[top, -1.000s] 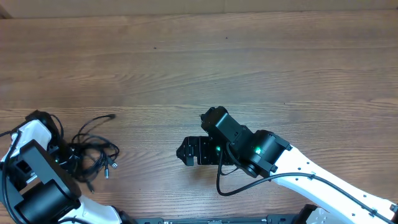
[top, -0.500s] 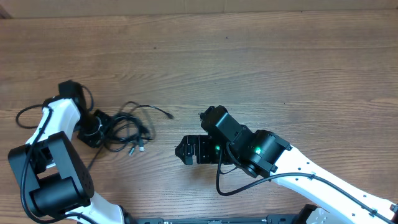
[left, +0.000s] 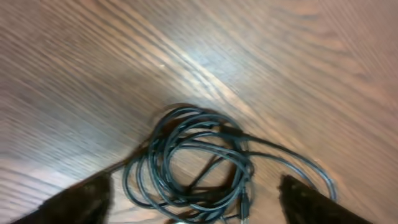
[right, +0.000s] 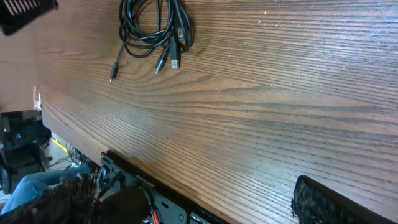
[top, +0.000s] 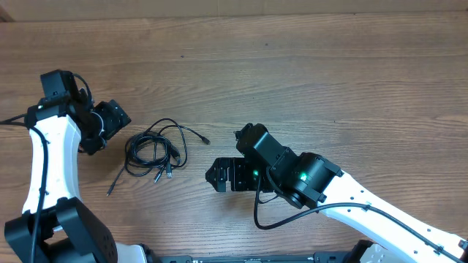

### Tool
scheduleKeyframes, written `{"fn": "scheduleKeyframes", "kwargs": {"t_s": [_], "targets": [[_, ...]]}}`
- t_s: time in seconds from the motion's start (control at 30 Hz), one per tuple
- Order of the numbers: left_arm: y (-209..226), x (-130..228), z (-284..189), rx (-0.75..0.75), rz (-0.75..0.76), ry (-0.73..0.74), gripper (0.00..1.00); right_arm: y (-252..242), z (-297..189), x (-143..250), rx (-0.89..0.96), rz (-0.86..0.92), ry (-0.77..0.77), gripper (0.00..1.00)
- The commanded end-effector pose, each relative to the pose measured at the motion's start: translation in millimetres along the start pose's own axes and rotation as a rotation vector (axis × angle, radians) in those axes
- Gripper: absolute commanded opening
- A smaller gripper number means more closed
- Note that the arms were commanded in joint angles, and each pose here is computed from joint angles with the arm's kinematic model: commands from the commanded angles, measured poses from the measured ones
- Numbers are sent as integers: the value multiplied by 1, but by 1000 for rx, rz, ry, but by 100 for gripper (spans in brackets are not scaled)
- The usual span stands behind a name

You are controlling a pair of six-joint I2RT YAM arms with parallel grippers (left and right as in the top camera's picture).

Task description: Untangle cables

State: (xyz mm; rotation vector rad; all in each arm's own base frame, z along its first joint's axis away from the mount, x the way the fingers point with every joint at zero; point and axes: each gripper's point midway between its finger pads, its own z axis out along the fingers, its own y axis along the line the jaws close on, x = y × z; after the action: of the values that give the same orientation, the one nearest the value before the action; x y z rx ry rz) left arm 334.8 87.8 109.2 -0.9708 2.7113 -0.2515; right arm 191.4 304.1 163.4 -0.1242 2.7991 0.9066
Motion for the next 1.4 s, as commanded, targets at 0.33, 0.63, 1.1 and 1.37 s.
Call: {"fn": "scheduleKeyframes", "kwargs": {"t_s": [0.33, 0.63, 1.1, 1.37], "targets": [[18, 35, 71, -5, 292, 224, 69, -3, 0, -6, 23, -6, -39, 100], [37, 61, 122, -43, 262, 391, 51, -3, 0, -6, 23, -6, -40, 100], [-9, 56, 77, 140, 53, 351, 4, -7, 0, -2, 41, -1, -24, 100], [-77, 56, -45, 515, 319, 104, 5, -6, 0, 3, 33, 2, 2, 92]]}}
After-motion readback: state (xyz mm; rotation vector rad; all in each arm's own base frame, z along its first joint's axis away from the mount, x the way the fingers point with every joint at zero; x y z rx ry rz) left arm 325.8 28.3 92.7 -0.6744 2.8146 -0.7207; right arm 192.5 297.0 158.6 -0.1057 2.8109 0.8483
